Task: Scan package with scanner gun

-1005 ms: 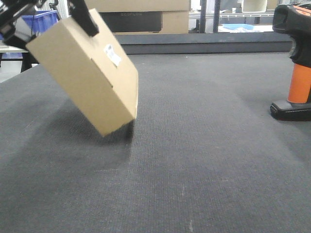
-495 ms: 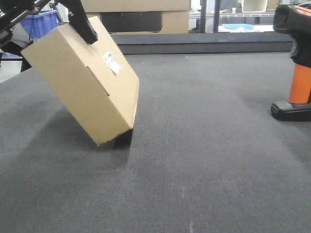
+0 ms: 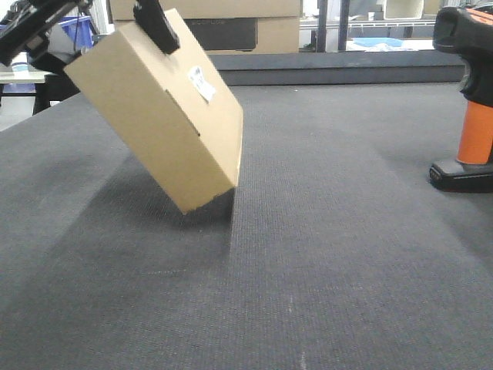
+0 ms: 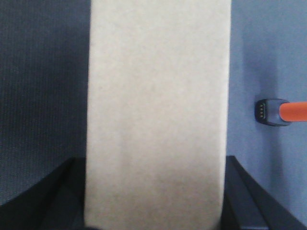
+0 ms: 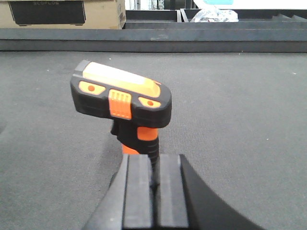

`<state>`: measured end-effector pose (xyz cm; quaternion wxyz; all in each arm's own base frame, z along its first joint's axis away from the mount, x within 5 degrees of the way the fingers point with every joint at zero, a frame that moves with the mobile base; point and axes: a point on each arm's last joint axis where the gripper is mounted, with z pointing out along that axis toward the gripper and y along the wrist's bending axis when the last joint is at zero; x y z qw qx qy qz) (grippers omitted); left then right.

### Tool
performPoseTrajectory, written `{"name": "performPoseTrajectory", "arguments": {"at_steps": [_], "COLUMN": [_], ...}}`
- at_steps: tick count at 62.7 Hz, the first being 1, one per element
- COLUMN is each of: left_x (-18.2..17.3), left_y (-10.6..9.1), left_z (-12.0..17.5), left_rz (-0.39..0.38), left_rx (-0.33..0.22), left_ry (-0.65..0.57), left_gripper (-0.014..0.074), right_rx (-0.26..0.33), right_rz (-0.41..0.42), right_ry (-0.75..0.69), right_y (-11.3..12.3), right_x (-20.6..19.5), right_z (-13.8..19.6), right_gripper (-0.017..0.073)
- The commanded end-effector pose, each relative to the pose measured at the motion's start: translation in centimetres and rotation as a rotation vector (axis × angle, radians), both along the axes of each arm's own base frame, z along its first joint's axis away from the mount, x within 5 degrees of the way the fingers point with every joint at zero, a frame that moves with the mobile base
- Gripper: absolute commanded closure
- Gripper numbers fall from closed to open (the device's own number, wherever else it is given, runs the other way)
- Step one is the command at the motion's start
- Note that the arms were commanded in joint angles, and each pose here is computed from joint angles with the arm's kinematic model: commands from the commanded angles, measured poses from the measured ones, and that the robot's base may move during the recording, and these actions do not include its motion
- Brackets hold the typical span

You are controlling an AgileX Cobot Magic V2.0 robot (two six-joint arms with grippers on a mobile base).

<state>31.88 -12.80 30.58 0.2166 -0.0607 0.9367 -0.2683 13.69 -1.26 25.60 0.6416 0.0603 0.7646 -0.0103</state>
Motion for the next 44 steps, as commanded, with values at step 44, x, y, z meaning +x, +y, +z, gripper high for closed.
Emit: {"name": "performPoseTrajectory", "arguments": {"at_steps": [44], "left_x": [-0.5], "left_y": [-2.9], "left_z": [-0.4], "left_rz": [-0.059], "left_rx": [-0.044], "left_ry": [0.016], "left_gripper": [0.0704], "right_rx": [0.148], "right_rz": [0.099], "right_ry": [-0.056], "right_y": [2.5], "right_x": [7.1], "right_z": [-3.8], "right_gripper": [0.0727]}}
